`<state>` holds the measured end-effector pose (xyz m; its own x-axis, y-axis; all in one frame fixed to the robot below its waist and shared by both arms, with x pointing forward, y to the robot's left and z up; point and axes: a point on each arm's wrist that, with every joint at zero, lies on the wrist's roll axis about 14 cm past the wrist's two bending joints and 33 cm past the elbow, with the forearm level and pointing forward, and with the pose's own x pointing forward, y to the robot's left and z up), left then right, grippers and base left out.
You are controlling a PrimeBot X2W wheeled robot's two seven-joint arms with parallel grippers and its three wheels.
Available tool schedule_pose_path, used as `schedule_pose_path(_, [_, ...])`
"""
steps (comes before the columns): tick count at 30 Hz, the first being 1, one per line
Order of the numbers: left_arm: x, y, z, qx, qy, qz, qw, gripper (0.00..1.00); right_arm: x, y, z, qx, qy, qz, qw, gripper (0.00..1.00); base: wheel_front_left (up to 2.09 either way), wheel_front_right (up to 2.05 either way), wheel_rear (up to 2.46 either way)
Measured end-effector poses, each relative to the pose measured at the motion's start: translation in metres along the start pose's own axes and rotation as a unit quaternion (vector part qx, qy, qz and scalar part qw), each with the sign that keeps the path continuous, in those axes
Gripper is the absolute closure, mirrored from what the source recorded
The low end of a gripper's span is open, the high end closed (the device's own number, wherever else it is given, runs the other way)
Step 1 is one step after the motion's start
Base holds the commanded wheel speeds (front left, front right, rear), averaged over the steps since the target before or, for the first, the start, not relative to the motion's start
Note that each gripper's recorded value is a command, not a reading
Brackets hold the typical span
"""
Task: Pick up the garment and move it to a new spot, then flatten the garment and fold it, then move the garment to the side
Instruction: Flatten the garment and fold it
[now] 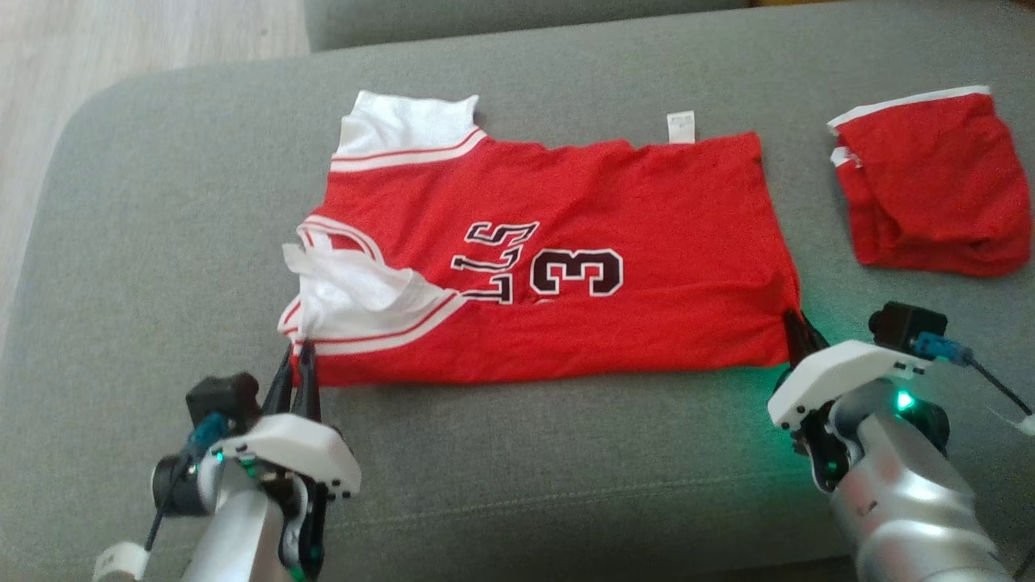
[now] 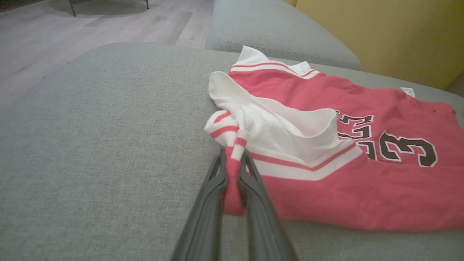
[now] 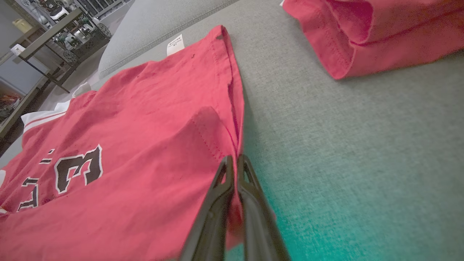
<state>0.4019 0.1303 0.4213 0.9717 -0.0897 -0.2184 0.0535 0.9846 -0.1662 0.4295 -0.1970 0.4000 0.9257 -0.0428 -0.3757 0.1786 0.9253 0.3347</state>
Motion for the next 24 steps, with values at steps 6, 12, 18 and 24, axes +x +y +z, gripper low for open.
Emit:
schedule_pose_path(6, [-0.016, 0.002, -0.011, -0.005, 0.012, 0.004, 1.000, 1.00, -0.015, -0.010, -0.003, -0.017, 0.005, -0.010, 1.000, 1.00, 0.00, 0.00, 0.00])
schedule_pose_path(12, [-0.027, 0.001, -0.014, -0.009, 0.014, 0.000, 1.000, 1.00, -0.023, -0.014, -0.001, -0.025, 0.013, -0.012, 1.000, 1.00, 0.00, 0.00, 0.00])
schedule_pose_path(18, [-0.040, 0.001, -0.031, -0.004, 0.049, -0.008, 0.999, 1.00, -0.033, -0.021, -0.019, -0.034, 0.050, -0.018, 0.998, 1.00, 0.00, 0.00, 0.00])
schedule_pose_path(24, [-0.053, 0.001, -0.051, 0.008, 0.091, -0.021, 0.996, 1.00, -0.037, -0.030, -0.026, -0.032, 0.070, -0.027, 0.997, 1.00, 0.00, 0.00, 0.00])
